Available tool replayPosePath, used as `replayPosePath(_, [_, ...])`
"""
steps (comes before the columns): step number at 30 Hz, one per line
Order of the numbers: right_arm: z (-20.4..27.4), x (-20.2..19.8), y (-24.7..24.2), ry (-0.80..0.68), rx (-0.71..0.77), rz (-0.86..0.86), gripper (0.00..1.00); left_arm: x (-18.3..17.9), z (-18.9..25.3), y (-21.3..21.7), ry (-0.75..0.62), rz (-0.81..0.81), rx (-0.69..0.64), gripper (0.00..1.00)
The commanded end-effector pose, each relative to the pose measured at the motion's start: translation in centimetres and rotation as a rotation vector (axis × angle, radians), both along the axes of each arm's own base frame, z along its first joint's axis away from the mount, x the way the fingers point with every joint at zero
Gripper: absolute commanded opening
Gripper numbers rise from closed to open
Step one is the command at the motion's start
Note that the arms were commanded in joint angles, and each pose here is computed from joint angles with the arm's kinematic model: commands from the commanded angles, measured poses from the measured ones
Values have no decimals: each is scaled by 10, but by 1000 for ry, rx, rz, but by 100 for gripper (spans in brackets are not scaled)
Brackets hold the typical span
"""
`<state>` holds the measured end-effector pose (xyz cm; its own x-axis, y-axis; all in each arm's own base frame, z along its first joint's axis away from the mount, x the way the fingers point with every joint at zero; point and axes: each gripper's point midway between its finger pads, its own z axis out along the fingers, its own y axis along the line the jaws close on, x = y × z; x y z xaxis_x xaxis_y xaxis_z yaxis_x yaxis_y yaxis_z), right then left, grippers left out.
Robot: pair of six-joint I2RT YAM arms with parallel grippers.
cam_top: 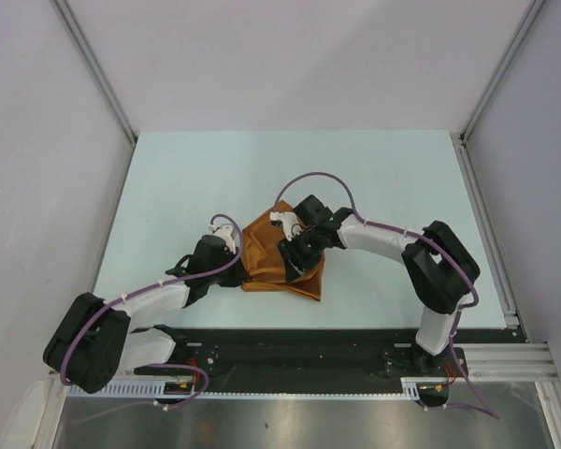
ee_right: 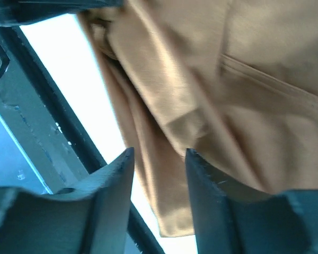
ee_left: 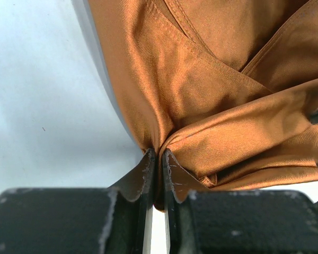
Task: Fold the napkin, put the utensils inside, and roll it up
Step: Roll the napkin with the utensil
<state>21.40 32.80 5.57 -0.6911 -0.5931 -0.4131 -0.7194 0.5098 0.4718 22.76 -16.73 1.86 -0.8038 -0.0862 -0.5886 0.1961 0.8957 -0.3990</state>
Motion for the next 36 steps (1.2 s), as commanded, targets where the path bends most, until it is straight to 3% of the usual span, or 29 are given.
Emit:
replayPosePath(1, [42,3,20,-258,81,50,51,6,15,-10,-37,-42,-27,12])
replayPosePath(7, [32,-7,19,-393,11,103,58,7,17,-10,-42,-43,-29,11])
replayPosePath(21, [-8,-32,3,-410,-218,204,54,8,19,-10,-47,-45,-27,11])
replayPosePath(23, [-10,-32,-1,-406,-239,209,47,8,19,-10,-48,-46,-26,11])
replayPosePath(25, [-11,-31,-1,-406,-249,214,32,9,19,-10,-48,-47,-25,11])
replayPosePath(28, [-7,-26,2,-423,-252,215,18,9,18,-12,-48,-54,-27,11])
replayPosePath(31, [1,-19,8,-440,-246,220,11,8,16,-12,-41,-62,-24,11])
replayPosePath(36, [6,-9,10,-430,-262,235,8,8,17,-15,-42,-75,-32,9])
